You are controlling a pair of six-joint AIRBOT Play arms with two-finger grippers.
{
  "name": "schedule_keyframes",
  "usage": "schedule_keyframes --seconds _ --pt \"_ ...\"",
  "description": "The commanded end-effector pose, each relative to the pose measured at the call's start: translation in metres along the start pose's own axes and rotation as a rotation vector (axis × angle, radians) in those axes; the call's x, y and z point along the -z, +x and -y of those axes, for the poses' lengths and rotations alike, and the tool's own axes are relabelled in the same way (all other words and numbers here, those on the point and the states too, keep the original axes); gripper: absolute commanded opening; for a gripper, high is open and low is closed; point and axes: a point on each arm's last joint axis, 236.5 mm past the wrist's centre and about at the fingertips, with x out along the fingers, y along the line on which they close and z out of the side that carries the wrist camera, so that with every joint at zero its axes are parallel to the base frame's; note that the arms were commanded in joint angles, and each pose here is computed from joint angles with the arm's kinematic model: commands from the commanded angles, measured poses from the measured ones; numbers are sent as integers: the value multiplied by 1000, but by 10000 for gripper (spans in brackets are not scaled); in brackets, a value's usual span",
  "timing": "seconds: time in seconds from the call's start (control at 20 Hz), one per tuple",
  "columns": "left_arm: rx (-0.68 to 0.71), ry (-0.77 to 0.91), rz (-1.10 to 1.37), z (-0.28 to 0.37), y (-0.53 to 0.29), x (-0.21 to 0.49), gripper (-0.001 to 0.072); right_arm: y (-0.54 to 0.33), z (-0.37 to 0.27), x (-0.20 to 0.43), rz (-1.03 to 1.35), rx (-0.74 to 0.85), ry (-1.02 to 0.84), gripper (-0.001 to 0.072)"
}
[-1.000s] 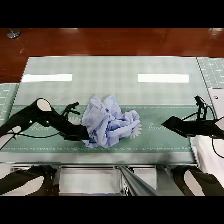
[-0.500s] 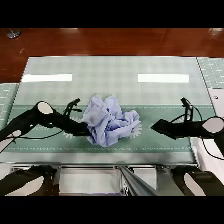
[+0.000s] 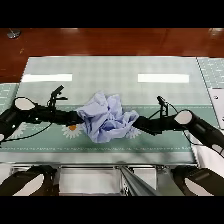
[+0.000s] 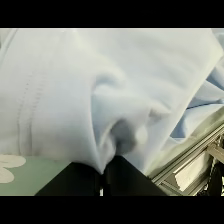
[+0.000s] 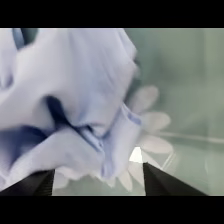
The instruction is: Fold the shirts.
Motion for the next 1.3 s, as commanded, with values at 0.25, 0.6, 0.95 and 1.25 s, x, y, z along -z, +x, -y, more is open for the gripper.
schedule_keyframes --seconds 0.25,0.6,0.95,1.25 --pt "3 -2 26 1 -4 -5 22 43 -32 -12 -72 -4 -83 18" --pt "206 56 408 80 -103 -107 22 -122 -112 -132 255 63 -418 24" --pt "298 583 982 282 -337 -158 21 -435 -274 -127 904 -43 -775 24" --pt "-98 799 1245 324 -443 -87 21 -536 -266 -21 1148 -6 -883 24"
